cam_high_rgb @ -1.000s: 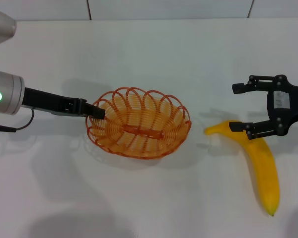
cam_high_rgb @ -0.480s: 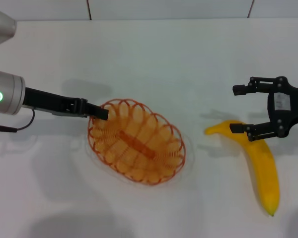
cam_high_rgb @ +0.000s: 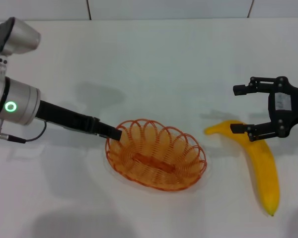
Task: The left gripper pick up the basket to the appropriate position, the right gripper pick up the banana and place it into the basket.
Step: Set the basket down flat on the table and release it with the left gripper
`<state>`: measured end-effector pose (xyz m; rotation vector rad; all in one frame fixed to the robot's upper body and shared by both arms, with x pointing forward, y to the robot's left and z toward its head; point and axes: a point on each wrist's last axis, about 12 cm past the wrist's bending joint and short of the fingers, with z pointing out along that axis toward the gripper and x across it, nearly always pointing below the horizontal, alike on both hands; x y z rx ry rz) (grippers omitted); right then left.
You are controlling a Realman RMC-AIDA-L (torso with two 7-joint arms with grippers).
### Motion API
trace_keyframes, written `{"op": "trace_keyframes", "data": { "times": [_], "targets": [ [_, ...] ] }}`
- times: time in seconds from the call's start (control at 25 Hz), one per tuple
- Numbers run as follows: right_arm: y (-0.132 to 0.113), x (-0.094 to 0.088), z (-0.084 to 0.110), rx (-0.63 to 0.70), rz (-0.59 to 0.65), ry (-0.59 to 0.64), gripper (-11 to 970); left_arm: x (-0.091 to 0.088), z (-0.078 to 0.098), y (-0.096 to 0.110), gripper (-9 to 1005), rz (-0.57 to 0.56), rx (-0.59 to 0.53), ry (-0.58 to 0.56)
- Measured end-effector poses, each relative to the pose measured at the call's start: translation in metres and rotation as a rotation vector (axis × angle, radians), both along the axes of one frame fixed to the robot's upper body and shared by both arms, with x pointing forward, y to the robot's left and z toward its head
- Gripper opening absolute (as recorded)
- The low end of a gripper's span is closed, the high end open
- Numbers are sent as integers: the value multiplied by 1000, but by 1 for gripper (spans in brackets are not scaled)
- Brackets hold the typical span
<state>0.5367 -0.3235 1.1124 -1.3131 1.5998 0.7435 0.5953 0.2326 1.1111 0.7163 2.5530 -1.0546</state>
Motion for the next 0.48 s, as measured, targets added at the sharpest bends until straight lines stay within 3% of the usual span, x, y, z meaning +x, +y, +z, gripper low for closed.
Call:
{"op": "trace_keyframes", "data": {
  "times": [0.48],
  "targets": [
    [-1, -1, -1, 1, -5, 7, 876, -12, -2, -13, 406, -195, 48, -12]
  ]
}}
